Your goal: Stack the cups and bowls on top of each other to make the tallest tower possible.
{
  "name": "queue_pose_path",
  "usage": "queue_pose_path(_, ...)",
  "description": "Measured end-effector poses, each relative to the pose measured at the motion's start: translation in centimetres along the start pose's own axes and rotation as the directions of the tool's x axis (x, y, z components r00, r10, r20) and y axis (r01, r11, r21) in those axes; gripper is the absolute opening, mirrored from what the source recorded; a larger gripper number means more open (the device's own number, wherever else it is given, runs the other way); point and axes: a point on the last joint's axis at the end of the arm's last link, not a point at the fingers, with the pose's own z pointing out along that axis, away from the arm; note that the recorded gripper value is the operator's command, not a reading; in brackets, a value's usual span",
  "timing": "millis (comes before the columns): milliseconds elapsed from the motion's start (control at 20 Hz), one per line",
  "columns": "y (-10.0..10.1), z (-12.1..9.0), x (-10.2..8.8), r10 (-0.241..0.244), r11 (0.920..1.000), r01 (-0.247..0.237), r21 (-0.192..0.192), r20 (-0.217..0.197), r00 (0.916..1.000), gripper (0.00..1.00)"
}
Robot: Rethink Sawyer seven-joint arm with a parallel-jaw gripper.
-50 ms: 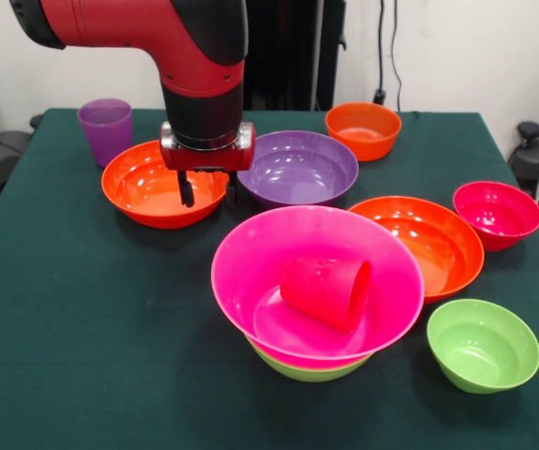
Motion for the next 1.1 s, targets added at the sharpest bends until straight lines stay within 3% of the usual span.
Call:
queue_pose_path(300,0.1,0.1,0.2,-0.004,0.9999,0.004,0.01,-0.006,1.0,1.0)
queue_pose_path(600,0.1,0.5,1.1,-0.011,0.9988,0.012,0.047,-0.03,0.9995,1.0)
queue_pose_path(1100,-2.6,1.5,4.5,0.038,0.9861,-0.024,0.164,-0.086,0.9955,1.0)
